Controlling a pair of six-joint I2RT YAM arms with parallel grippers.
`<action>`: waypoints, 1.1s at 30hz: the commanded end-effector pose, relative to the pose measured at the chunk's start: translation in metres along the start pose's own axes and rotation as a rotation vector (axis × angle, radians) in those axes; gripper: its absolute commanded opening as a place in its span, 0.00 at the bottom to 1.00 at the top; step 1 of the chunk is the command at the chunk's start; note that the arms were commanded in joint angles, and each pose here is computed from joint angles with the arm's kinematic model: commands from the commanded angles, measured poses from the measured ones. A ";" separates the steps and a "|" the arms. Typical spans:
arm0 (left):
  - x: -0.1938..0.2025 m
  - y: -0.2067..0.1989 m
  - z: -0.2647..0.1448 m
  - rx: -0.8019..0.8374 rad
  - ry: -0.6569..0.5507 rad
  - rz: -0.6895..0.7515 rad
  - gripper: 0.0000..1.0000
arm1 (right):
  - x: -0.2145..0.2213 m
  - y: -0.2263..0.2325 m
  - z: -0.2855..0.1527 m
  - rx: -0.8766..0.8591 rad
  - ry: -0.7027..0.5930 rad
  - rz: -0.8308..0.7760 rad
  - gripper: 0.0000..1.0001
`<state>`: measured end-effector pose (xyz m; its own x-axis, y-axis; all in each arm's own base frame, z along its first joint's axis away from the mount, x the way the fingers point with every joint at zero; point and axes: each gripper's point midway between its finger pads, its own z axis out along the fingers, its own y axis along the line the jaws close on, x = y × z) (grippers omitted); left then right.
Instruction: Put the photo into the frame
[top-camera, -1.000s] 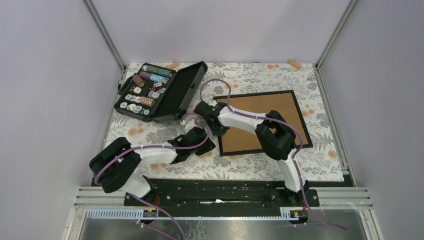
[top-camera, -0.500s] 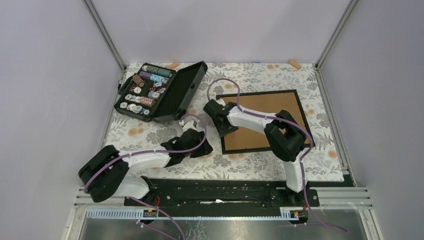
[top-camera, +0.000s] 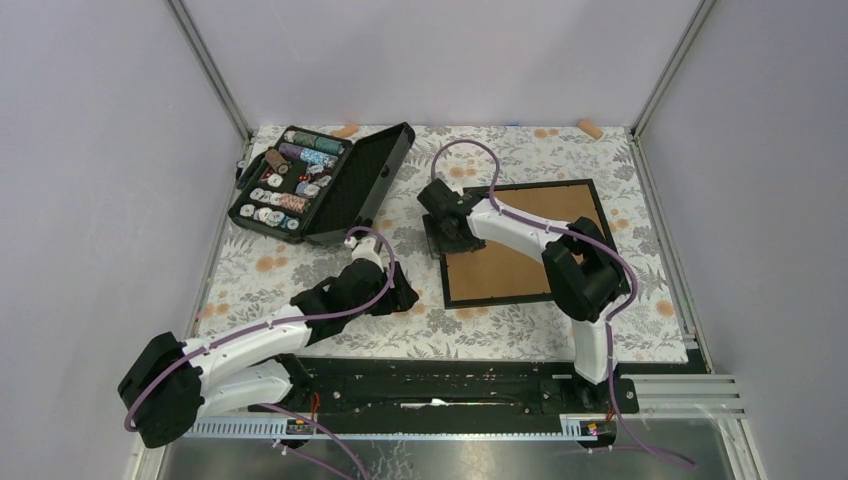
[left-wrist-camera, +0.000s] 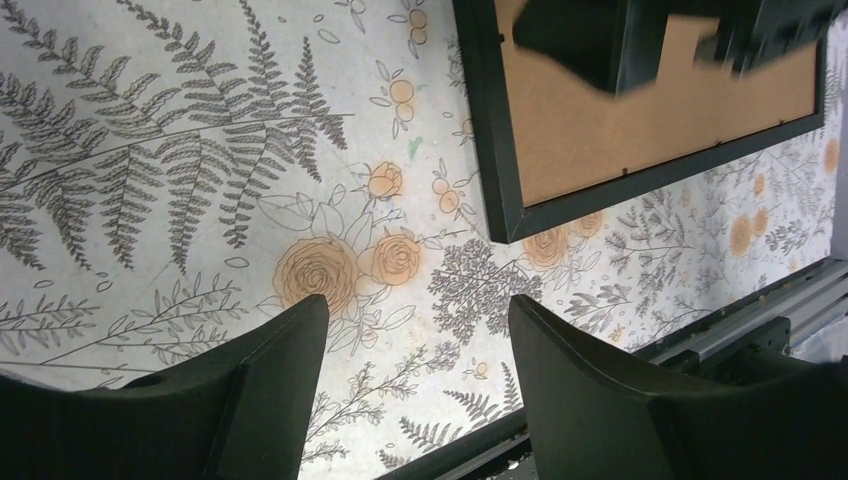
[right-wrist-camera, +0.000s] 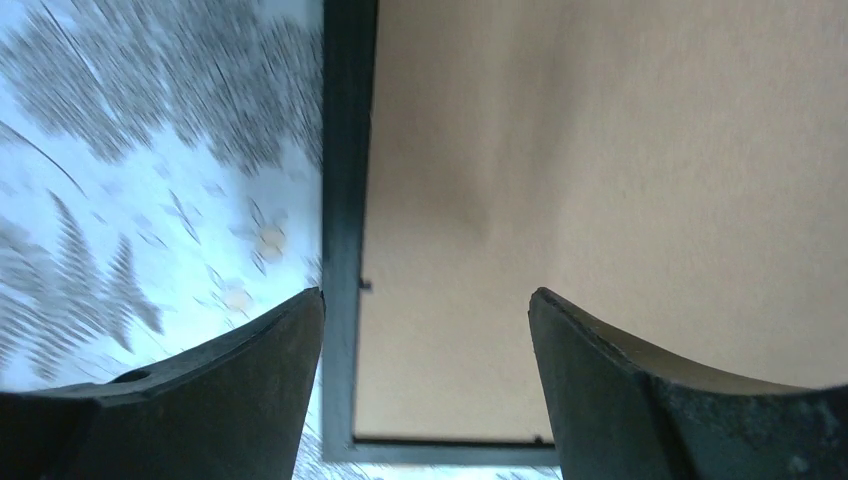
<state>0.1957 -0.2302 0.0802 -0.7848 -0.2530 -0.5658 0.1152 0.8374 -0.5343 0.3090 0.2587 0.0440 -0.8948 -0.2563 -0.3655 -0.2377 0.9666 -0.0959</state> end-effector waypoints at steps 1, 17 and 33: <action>-0.016 -0.008 -0.007 0.012 -0.046 0.007 0.71 | -0.048 0.020 0.010 -0.072 -0.095 0.178 0.82; -0.013 -0.006 -0.001 0.005 -0.032 -0.006 0.70 | 0.002 0.044 0.053 -0.042 0.029 -0.108 0.11; 0.001 0.006 0.046 -0.068 0.103 -0.178 0.71 | 0.030 0.001 -0.056 -0.250 -0.127 -0.028 0.69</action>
<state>0.2050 -0.2276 0.0316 -0.8567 -0.2934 -0.4243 -0.0378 0.8560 -0.5156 0.2230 0.2524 0.0437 -0.8545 -0.3598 -0.3747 -0.4324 0.8924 0.1293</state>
